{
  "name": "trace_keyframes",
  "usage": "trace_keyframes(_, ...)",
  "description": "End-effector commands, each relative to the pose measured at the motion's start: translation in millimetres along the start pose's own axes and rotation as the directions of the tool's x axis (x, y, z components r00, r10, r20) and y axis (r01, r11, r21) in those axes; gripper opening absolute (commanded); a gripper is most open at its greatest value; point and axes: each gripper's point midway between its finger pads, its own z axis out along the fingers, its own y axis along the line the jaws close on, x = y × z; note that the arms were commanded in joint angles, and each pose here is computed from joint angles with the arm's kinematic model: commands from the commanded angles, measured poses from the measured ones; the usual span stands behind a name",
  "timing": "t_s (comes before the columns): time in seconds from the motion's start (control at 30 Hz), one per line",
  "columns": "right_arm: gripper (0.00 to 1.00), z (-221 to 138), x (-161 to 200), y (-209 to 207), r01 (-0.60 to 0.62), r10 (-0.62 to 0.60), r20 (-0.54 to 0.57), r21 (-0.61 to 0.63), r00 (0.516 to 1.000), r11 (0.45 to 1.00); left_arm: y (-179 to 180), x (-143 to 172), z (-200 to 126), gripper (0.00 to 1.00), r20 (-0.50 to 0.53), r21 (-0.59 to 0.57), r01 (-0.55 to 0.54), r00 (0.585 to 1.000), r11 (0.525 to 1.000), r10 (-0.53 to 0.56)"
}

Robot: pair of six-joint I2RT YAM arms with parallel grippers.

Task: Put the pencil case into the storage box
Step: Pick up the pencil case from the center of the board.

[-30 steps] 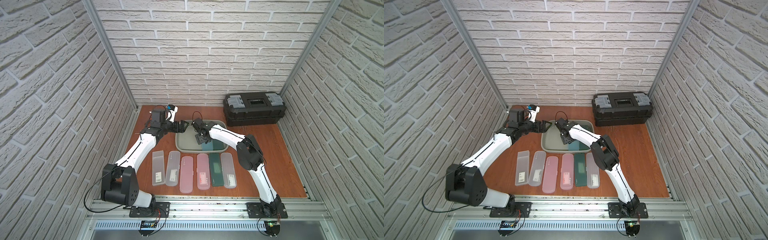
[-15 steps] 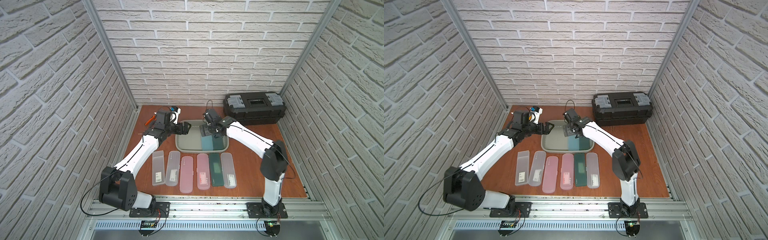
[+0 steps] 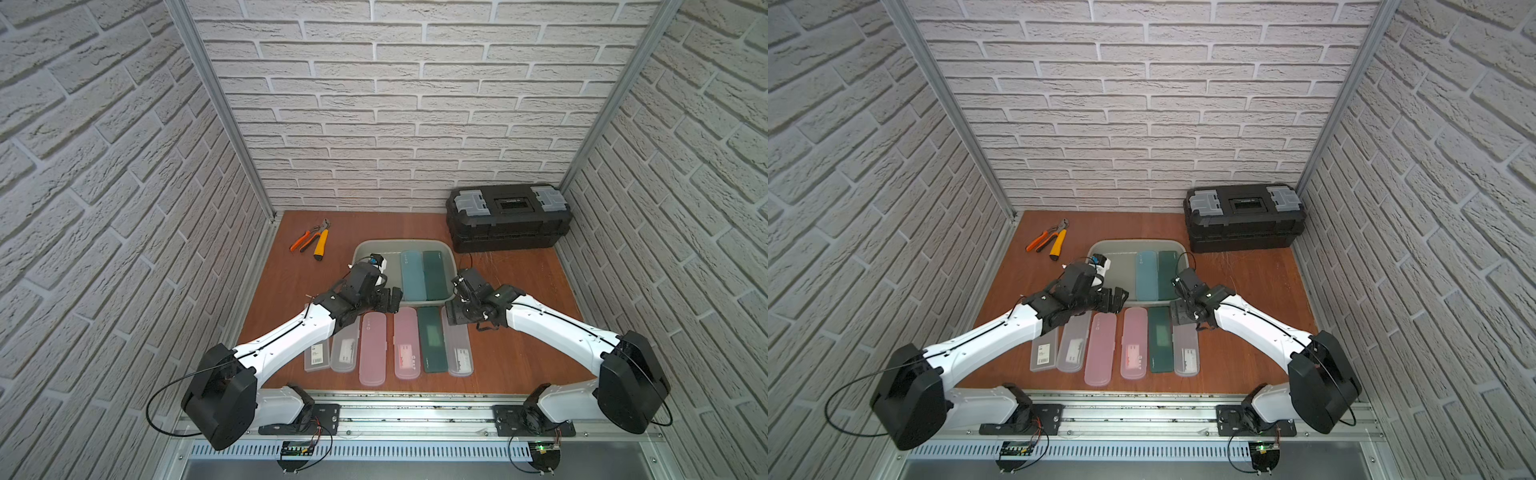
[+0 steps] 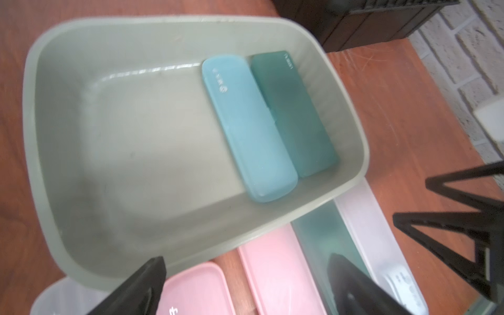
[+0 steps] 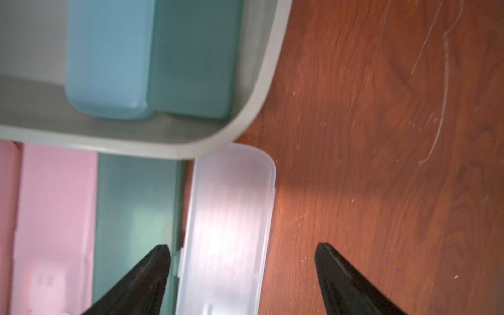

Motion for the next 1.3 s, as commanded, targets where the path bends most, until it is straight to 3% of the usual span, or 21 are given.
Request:
trace_keyframes(0.0,0.88,6,13,14,-0.058,0.058,-0.001,-0.11,0.998,0.992,4,-16,-13,0.99,0.123,-0.007,0.102,0.987,0.995,-0.101)
trace_keyframes(0.13,0.86,29,37,15,-0.075,0.066,-0.085,-0.114,0.994,0.991,14,-11,-23,0.98,0.135,-0.048,0.102,0.986,0.994,-0.095)
trace_keyframes(0.37,0.86,37,38,17,-0.085,0.074,-0.092,-0.11,0.993,0.99,17,-14,-30,0.99,0.139,-0.076,0.075,0.988,0.994,-0.064)
trace_keyframes(0.73,0.83,65,55,-2,-0.082,0.088,-0.174,0.042,0.981,0.996,11,-26,-32,0.99,0.151,-0.059,0.068,0.987,0.996,-0.058)
trace_keyframes(1.07,0.85,38,37,-38,-0.108,0.123,-0.078,0.167,0.989,0.98,6,-31,-28,0.99,0.134,-0.057,0.046,0.99,0.997,-0.038)
trace_keyframes(1.27,0.9,12,29,-39,-0.113,0.116,-0.023,0.103,0.993,0.988,8,-29,-26,0.99,0.136,-0.059,0.057,0.99,0.997,-0.049)
